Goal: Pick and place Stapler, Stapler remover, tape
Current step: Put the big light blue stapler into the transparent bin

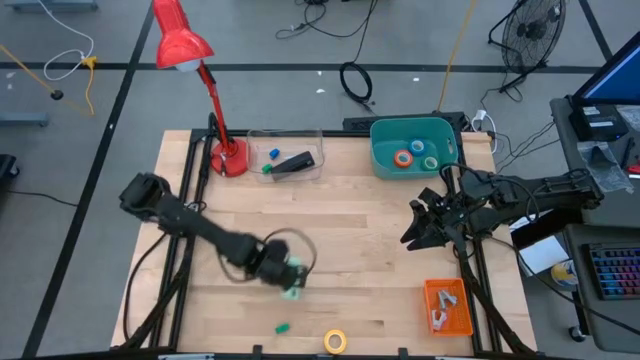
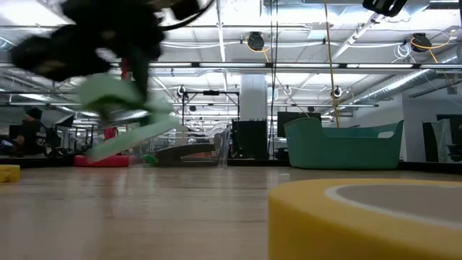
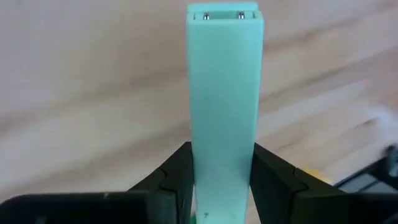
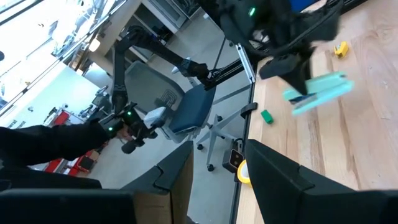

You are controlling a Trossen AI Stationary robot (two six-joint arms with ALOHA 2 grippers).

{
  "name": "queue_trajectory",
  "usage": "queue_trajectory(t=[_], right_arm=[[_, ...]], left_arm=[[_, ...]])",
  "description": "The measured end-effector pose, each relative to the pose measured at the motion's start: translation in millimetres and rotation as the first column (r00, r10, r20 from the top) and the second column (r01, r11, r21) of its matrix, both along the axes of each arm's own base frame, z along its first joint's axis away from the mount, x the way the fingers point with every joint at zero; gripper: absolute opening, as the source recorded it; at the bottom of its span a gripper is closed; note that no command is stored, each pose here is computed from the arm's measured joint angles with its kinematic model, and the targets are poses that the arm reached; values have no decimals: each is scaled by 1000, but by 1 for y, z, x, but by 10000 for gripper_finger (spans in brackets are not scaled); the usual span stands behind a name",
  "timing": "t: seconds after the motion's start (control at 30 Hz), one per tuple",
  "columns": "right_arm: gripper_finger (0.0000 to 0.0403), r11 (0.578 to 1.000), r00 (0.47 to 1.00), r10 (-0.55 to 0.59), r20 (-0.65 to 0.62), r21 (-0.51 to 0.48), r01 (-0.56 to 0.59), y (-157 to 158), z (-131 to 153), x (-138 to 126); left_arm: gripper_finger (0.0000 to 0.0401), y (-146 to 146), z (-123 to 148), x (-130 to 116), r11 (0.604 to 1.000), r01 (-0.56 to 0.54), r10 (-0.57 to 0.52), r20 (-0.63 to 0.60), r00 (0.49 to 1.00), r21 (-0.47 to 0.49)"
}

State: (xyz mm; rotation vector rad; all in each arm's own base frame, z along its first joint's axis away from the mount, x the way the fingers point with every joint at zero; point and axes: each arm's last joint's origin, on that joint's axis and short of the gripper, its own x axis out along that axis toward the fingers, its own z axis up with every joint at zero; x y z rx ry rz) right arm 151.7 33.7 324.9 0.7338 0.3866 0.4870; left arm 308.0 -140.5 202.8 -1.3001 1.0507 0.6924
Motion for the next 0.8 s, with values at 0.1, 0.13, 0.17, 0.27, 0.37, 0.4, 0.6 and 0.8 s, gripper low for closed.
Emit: queue_trajectory(t=[0.1,0.13,0.17,0.27,0.37,0.4,0.6,0.8], right_arm=[[139,1000,1000,-6,0,-1,6,0,0,0],[139,1000,1000,-15,0,-2,15,0,0,0],[139,1000,1000,-22,-1,-2,22,-1,0,0],[139,1000,1000,-26,-1,-3,26,-1,0,0],[139,999,999,-46,0,-6,46,-1,0,1],[139,998,999,-55,0,-9,55,-1,0,1],[139,991,991,-132,2,-20,132,-3,0,2],[139,972,972,-233,-3,-21,233,-6,0,3]], left_arm=[[125,30,20,19,996,35,-38,42,998,80],[125,41,28,24,993,48,-53,41,998,108],[125,53,36,27,987,66,-71,27,997,144],[125,89,62,33,960,101,-98,-22,995,261],[125,131,87,37,935,127,-119,-44,992,331],[125,144,95,36,925,137,-127,-54,990,353],[125,226,117,18,878,214,-156,-166,974,428],[125,294,119,-12,863,279,-192,-237,952,420]])
